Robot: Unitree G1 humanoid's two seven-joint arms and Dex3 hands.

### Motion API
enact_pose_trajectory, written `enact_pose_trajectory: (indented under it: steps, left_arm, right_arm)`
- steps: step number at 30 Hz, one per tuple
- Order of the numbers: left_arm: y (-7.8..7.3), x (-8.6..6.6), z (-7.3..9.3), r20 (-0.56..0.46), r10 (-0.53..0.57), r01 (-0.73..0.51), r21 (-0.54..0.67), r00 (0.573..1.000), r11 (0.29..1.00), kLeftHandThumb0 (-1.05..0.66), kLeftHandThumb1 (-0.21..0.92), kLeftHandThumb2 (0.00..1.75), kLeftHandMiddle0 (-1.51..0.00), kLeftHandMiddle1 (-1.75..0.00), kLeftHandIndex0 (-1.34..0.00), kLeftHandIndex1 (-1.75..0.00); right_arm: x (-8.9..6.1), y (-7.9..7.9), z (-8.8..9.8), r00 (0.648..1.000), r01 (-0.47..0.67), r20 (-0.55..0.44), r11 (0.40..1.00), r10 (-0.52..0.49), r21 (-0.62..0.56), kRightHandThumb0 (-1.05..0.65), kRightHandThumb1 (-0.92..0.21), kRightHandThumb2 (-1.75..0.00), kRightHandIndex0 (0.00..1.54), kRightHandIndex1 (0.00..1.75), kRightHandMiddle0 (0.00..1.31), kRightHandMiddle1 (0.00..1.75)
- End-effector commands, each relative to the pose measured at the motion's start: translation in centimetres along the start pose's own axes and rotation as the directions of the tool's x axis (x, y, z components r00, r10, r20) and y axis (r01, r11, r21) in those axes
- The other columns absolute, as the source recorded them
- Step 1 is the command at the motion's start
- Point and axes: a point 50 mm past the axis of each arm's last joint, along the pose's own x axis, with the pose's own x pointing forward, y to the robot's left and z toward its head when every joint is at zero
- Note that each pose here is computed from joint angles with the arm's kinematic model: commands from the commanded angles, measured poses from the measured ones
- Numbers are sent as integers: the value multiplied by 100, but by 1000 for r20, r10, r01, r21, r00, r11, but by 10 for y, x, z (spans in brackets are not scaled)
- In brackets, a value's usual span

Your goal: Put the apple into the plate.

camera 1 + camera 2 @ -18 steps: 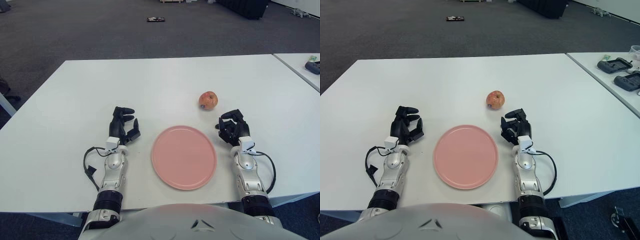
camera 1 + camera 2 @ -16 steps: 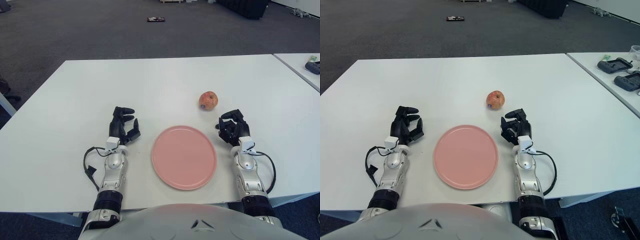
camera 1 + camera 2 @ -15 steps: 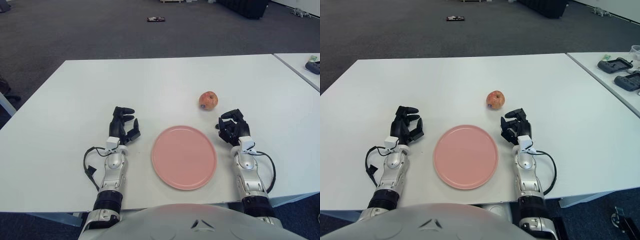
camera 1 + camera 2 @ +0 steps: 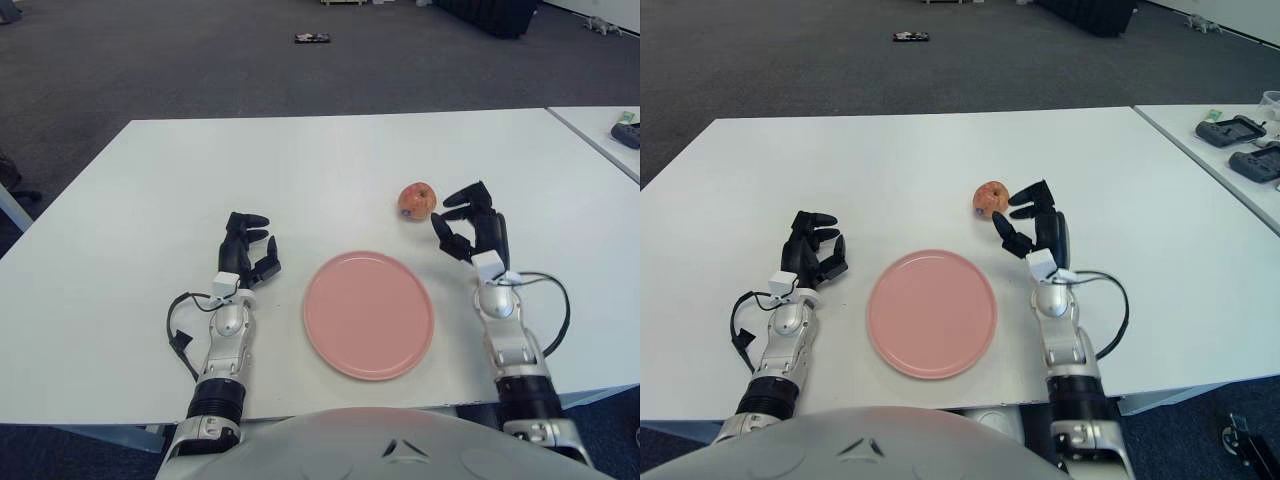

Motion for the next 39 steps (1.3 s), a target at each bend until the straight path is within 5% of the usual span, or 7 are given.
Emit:
enact_pose_trajectory:
  steps: [1,7,12,25,39]
  left_arm:
    - [5,-13,-26,-113,11,-8,19,994,1000,-1,52,107,-48,-166,-27,-175]
    - [4,-13,-26,-108,17,-15,19,994,1000,-1,51,109,-47,-170,-27,-175]
    - [4,-14,-25,-110,19,-17,16,994,1000,-1,51,108,-47,-170,-27,-175]
    - [5,-14,-25,-109,35,-34,10,993,999,-1,51,111,-46,-174,-26,-175]
    - [6,-15,-26,-115,21,-21,2,993,1000,-1,53,108,-46,-171,-25,-175]
  right_arm:
    - [15,-2,6,999,-9,48,999,11,-49,-66,-82,-63,3,68,2,81]
    - [35,-4,18,991,-16,127,989,35,-147,-77,-73,-59,0,21,0,28]
    - [48,-3,27,983,-58,158,974,94,-221,-83,-67,-58,0,4,0,5]
    - [76,10,39,958,-154,185,938,219,-311,-103,-73,-34,0,0,0,0]
    - [104,37,35,906,-286,145,829,398,-481,-105,-81,-20,0,0,0,0]
